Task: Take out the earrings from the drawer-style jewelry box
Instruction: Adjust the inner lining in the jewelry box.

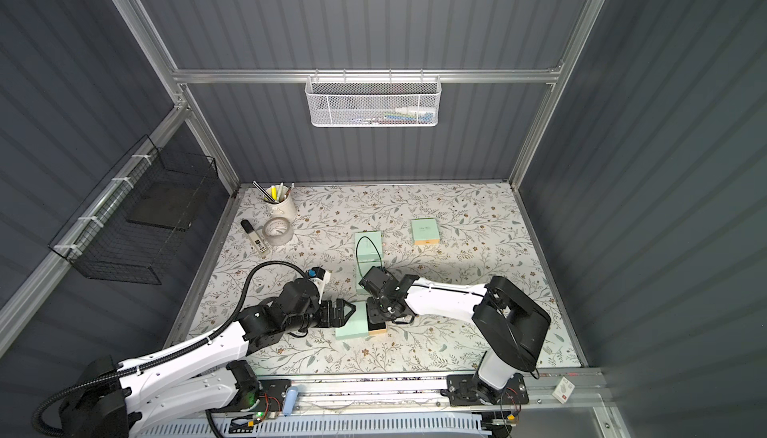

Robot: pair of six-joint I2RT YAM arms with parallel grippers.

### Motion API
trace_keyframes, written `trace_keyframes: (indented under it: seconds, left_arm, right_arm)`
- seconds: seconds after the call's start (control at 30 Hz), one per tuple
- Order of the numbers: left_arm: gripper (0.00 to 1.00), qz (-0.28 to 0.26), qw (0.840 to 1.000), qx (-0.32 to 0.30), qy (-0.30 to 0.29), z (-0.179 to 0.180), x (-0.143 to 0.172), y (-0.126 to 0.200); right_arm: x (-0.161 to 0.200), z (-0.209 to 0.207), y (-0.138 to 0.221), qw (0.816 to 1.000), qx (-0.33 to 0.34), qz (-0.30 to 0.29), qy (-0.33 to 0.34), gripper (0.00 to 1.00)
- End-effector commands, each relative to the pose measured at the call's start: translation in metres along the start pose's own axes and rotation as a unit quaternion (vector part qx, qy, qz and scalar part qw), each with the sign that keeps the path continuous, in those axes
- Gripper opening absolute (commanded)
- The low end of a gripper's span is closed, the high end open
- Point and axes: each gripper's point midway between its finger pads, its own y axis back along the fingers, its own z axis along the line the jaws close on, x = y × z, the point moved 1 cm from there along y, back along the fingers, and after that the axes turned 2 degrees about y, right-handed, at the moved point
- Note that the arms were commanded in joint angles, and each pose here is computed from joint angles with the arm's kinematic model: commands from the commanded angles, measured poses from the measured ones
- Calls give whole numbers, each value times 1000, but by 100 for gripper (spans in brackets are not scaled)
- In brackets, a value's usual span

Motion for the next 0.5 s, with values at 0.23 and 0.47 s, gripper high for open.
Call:
trace_keyframes:
  seconds: [0.23,0.47]
  left_arm:
    - [100,15,1000,-14,22,11,10,-4]
    - [100,40,999,-4,23,10,18,-13]
  right_arm:
    - [-5,-7,45,998,-37,-49,-22,27]
    - [5,-8,33,995,-78,-31,-52,46]
